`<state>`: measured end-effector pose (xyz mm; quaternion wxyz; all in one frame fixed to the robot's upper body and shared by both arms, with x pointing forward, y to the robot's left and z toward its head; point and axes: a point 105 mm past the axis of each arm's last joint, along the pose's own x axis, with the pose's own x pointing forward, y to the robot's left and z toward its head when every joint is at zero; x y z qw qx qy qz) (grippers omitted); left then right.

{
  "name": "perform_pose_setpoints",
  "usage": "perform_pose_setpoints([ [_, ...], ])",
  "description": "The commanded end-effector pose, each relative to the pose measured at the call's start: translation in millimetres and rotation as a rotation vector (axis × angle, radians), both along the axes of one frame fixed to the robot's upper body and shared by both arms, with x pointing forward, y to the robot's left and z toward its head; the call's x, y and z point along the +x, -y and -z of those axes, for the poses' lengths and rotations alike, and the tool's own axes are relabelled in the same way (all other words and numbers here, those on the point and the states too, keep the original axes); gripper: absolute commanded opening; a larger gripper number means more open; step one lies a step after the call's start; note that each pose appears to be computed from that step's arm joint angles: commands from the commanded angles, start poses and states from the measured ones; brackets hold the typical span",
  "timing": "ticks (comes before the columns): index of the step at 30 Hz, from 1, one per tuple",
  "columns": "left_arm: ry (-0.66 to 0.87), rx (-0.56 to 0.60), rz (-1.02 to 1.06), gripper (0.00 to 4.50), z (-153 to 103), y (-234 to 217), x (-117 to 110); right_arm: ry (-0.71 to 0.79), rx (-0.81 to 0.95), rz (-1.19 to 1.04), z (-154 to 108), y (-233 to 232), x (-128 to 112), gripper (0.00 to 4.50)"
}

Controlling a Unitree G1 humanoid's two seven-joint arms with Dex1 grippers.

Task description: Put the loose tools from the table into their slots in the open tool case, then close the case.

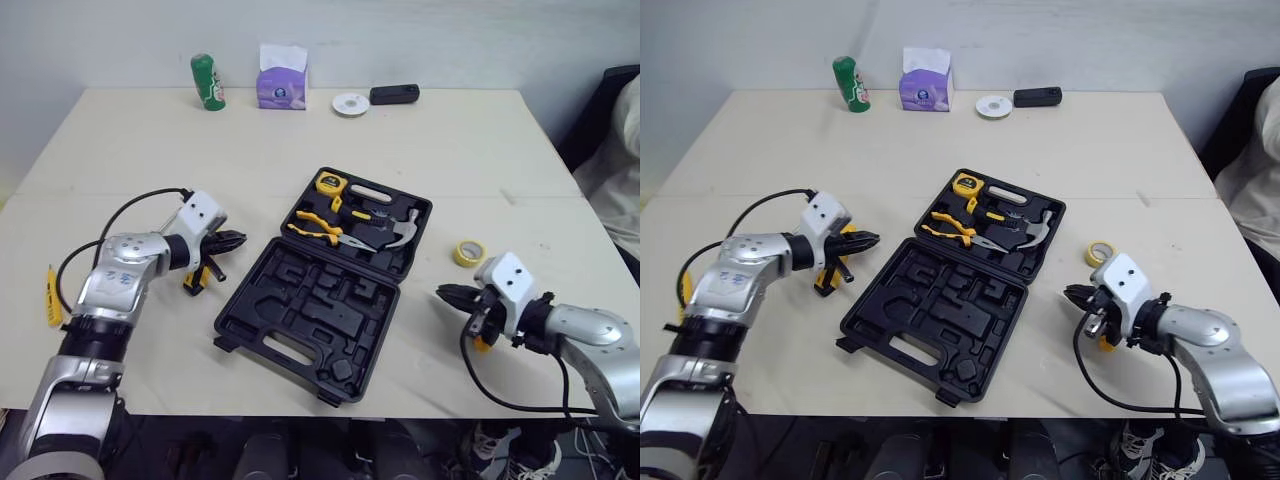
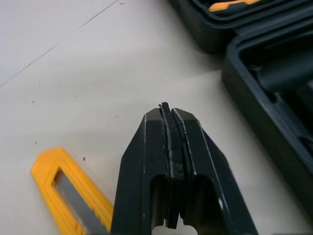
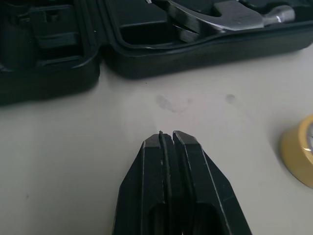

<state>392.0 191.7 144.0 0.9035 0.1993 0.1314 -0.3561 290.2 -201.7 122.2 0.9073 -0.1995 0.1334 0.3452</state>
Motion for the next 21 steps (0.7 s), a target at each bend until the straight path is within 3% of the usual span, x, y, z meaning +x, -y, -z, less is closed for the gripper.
perform_pose_setpoints([
  [1, 0.003, 0.007, 0.064, 0.0, 1, 18, 14, 0.012, -0.042, -0.021, 4, -15, 3, 0.06],
  [11, 0.011, 0.0, 0.12, 0.0, 3, 48, 34, 0.038, -0.044, -0.068, 3, -37, 13, 0.06],
  [21, -0.046, -0.008, 0.28, 0.0, 5, 74, 26, 0.069, -0.043, -0.088, -1, -48, 22, 0.06],
])
